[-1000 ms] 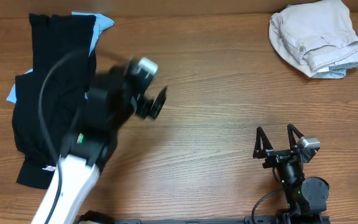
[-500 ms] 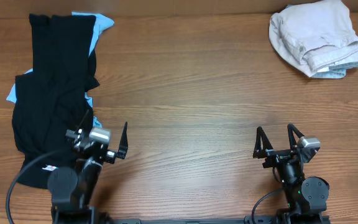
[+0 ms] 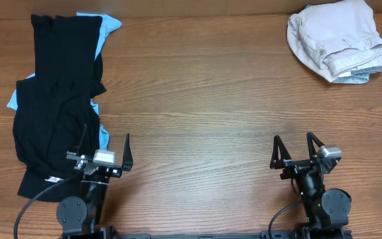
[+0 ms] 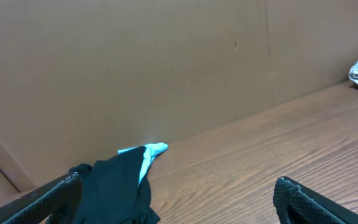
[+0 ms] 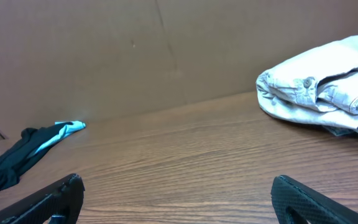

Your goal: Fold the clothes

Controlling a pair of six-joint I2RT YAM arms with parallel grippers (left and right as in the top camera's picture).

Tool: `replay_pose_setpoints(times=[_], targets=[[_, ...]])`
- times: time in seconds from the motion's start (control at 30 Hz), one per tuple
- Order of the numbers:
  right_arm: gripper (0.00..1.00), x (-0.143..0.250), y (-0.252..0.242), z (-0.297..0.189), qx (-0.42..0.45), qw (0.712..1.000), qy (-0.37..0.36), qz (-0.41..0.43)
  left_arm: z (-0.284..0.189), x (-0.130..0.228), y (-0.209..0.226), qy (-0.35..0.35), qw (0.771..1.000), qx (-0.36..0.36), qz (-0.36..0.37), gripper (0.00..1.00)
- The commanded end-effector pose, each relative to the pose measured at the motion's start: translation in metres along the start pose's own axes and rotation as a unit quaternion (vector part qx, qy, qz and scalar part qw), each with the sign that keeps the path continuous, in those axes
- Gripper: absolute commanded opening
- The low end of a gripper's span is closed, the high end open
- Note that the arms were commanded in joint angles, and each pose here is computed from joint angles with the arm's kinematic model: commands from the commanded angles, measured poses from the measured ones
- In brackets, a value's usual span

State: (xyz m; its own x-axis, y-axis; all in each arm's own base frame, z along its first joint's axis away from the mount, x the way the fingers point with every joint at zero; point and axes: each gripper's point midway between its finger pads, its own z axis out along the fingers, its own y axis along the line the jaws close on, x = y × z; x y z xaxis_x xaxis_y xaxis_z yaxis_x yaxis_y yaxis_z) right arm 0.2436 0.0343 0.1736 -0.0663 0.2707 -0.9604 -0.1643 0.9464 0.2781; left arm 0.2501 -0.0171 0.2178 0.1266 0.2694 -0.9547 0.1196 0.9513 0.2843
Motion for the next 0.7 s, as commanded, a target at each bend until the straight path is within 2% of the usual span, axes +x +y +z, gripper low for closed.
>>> replay_pose_setpoints(times=[0.0,0.2,0.33,0.4,0.67], targets=[[1.0,0.001,-0.002,0.0,0.004,1.0,-0.002,0.0,-0.005,0.01,0.001,-0.01,1.0,-0.014,0.019,1.0],[1.0,0.001,-0.002,0.0,0.004,1.0,-0.002,0.0,-0.009,0.023,-0.004,0.009,1.0,-0.01,0.014,1.0],[1.0,0.001,-0.002,0.0,0.004,1.0,-0.002,0.0,-0.011,0.056,-0.012,0.076,0.997,0.006,-0.019,1.0],[1.0,0.001,-0.002,0.0,0.004,1.0,-0.002,0.0,-0.011,0.055,-0.01,0.074,0.996,-0.003,-0.05,1.0],[1.0,0.001,-0.002,0.0,0.004,1.0,-0.003,0.0,-0.011,0.055,-0.01,0.073,0.996,-0.002,-0.053,1.0]])
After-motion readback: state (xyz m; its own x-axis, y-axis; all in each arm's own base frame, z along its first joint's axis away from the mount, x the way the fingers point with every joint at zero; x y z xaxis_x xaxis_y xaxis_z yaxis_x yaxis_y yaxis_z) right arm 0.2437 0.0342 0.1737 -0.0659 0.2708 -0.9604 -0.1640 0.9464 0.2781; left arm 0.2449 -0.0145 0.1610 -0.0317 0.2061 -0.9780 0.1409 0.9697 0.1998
